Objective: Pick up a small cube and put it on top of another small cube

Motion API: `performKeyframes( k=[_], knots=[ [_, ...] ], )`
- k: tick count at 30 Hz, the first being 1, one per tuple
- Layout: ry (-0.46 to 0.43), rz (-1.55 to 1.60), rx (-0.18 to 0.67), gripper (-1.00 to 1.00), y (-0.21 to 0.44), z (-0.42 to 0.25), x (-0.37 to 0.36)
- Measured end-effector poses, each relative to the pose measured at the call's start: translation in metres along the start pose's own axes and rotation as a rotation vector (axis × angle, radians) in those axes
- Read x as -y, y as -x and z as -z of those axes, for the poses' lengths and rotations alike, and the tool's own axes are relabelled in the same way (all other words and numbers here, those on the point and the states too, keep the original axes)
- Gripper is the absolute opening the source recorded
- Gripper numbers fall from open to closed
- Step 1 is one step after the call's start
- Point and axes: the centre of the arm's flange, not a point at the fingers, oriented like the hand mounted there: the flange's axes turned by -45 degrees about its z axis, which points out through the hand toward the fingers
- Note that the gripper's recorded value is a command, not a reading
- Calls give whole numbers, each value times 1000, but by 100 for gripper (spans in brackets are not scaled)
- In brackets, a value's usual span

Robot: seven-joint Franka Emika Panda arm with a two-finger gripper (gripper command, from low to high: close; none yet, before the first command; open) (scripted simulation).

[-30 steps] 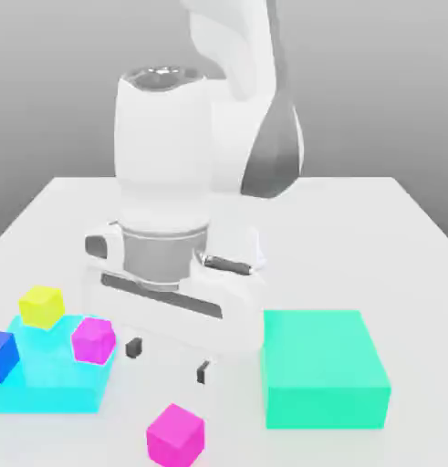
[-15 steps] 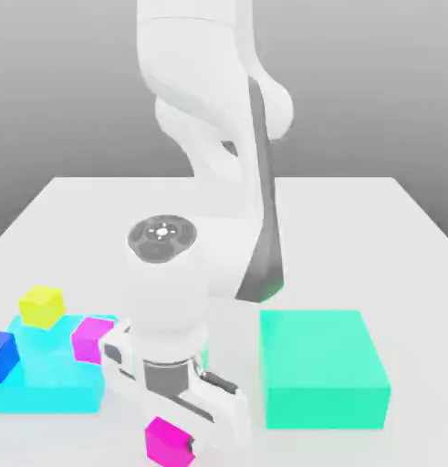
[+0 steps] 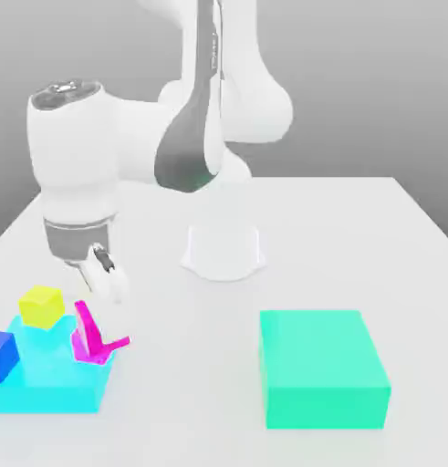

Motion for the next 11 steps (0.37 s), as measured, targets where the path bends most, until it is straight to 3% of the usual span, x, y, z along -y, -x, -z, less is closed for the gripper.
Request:
performKeyframes(
  k=[3, 7, 8, 11],
  knots=[
    [1, -145, -2, -100, -6, 9, -31],
    [2, -172, -2, -100, -7, -33, -36],
    [2, -173, -2, 100, -7, -42, -37],
    [2, -173, -2, 100, -7, -42, -37]
  ],
)
